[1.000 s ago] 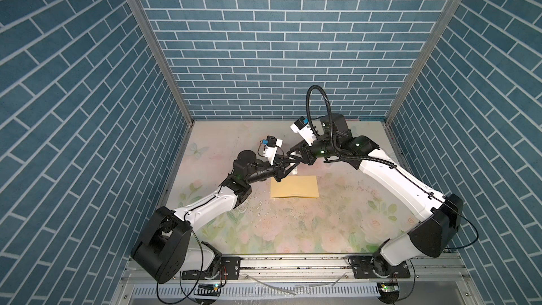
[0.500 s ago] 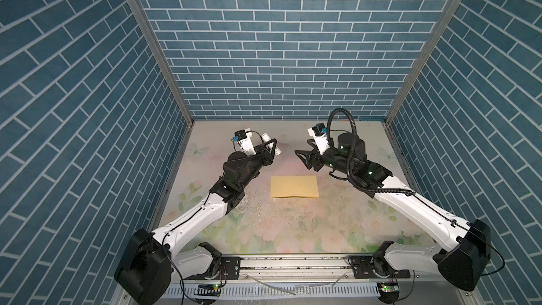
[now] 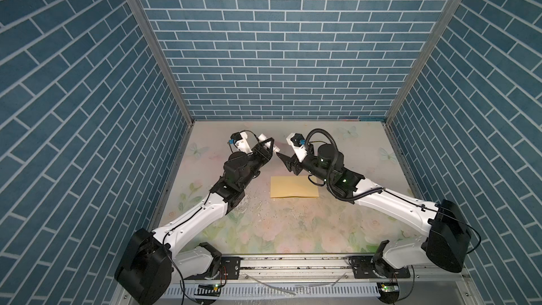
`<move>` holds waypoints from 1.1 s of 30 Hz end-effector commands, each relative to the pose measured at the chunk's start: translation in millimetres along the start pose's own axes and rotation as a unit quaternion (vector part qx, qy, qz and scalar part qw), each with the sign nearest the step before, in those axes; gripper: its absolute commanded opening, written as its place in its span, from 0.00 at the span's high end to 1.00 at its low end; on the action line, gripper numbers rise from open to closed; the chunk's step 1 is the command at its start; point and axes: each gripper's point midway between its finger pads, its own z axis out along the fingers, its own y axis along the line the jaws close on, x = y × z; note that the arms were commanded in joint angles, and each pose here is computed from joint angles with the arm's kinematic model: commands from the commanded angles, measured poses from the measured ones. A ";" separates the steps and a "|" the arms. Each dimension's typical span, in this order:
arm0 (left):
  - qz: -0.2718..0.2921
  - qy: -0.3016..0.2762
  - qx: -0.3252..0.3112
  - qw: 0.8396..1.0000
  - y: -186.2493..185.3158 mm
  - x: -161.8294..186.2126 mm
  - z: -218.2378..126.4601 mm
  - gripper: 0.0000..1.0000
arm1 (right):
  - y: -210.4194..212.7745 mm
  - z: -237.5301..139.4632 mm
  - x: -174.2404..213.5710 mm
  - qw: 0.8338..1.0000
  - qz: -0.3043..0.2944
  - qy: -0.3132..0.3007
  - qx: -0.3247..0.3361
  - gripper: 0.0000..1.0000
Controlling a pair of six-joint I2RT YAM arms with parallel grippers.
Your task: Place the letter into the envelope and seal it
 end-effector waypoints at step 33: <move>-0.001 0.002 0.028 1.000 -13.2 0.2 1.3 1.00 | 5.6 16.7 -20.2 0.999 -0.016 -0.032 -0.003 0.62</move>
